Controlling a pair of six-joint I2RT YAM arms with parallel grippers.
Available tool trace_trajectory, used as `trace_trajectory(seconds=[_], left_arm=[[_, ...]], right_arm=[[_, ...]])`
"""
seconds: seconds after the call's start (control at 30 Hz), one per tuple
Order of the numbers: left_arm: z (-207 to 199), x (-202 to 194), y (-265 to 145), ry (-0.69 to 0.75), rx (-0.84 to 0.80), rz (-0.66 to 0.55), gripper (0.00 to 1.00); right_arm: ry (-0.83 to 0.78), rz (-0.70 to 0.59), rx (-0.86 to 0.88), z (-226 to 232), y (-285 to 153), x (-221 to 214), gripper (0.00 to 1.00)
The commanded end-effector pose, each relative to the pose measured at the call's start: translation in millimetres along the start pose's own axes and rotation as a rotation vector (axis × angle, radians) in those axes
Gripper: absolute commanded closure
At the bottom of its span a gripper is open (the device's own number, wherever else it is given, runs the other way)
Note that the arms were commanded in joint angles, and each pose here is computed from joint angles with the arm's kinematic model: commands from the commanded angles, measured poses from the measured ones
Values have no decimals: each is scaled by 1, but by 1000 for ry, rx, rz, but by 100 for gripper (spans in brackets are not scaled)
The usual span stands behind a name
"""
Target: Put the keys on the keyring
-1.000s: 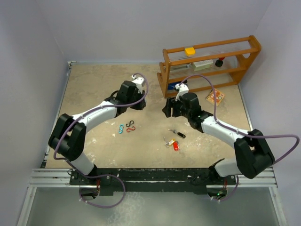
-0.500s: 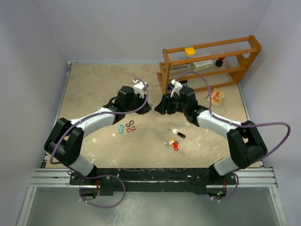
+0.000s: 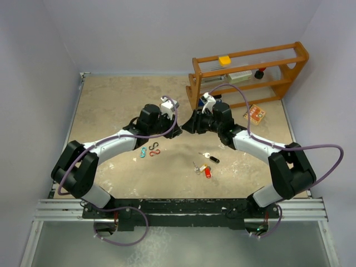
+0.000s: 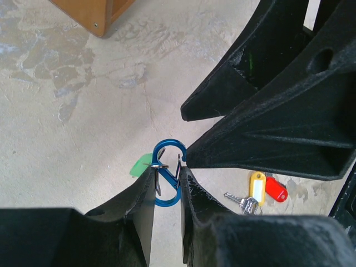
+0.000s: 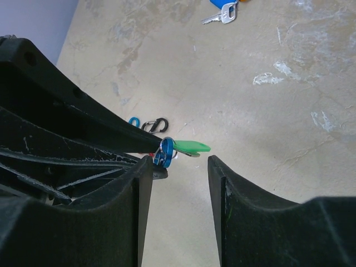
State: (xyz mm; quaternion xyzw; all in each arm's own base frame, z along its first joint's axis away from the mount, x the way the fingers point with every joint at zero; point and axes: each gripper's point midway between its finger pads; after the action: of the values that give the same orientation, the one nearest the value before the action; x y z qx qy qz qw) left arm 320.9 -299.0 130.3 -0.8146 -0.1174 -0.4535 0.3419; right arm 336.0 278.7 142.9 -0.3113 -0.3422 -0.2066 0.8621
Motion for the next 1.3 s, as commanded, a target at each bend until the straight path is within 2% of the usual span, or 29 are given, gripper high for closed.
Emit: trace_trajectory(seconds=[0.0, 0.73, 0.87, 1.03, 1.27], left_arm=[[-16, 23, -8, 58, -56, -85, 82], [-28, 15, -3, 84, -108, -71, 82], [-28, 13, -3, 85, -110, -64, 82], [-28, 11, -2, 88, -107, -56, 82], [-26, 21, -9, 85, -81, -103, 77]], right_arm=[[-7, -45, 67, 18, 2, 22, 54], [1, -32, 89, 19, 8, 18, 76], [0, -38, 89, 18, 8, 19, 84], [-7, -54, 87, 18, 7, 21, 100], [8, -80, 37, 7, 4, 22, 100]])
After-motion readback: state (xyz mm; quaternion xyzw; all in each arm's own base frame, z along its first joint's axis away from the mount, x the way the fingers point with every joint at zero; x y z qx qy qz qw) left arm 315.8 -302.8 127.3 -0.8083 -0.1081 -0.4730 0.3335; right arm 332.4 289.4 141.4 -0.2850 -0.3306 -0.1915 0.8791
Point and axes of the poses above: each gripper's point midway between its finger pads, its own y axis out along the fingers, its own z axis along the line the jaws close on, x = y × z
